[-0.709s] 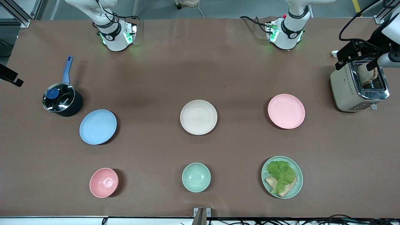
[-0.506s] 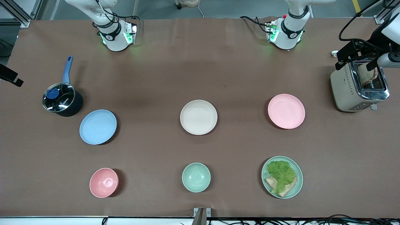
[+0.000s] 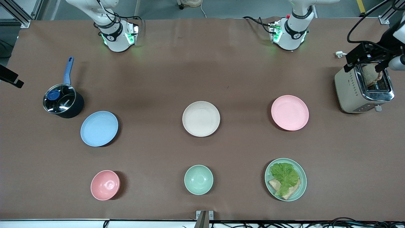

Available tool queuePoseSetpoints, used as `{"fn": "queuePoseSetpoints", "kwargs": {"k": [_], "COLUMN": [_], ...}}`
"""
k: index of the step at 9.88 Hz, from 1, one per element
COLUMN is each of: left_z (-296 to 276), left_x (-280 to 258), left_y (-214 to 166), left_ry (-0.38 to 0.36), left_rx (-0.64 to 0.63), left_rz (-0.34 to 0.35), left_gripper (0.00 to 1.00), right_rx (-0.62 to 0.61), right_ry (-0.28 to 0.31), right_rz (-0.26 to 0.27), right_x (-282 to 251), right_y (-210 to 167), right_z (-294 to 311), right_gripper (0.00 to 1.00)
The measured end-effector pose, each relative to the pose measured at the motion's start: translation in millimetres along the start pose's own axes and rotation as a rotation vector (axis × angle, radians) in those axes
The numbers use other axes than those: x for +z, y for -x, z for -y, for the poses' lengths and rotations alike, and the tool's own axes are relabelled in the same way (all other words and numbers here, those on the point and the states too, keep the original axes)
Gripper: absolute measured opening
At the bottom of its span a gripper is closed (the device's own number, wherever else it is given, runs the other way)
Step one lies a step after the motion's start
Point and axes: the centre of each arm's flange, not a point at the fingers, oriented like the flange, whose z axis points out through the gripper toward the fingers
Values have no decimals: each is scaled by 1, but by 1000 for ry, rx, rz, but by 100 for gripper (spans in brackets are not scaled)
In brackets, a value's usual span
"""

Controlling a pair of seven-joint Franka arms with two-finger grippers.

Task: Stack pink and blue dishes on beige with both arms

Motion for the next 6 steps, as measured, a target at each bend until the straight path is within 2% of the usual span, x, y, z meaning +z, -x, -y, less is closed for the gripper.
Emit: {"fn": "queuePoseSetpoints", "kwargs": {"k": [2, 4, 5, 6], "left_z": [28, 59, 73, 86], "left_x": [50, 135, 182, 230], "left_y": [-21, -42, -45, -42], "left_ry": [19, 105, 140, 161], "left_rx": [31, 55, 70, 83], "left_rz": [58, 81, 81, 93], "left_gripper": [100, 100, 100, 100], "right_rx": [-3, -87, -130, -166], "right_ry": [4, 3, -17, -70], "right_rz": [29, 8, 18, 42], "right_x": [49, 152, 211, 264], "right_y": [-23, -51, -55, -57], "right_z": [-11, -28, -40, -55], "right_gripper": [100, 100, 100, 100]}}
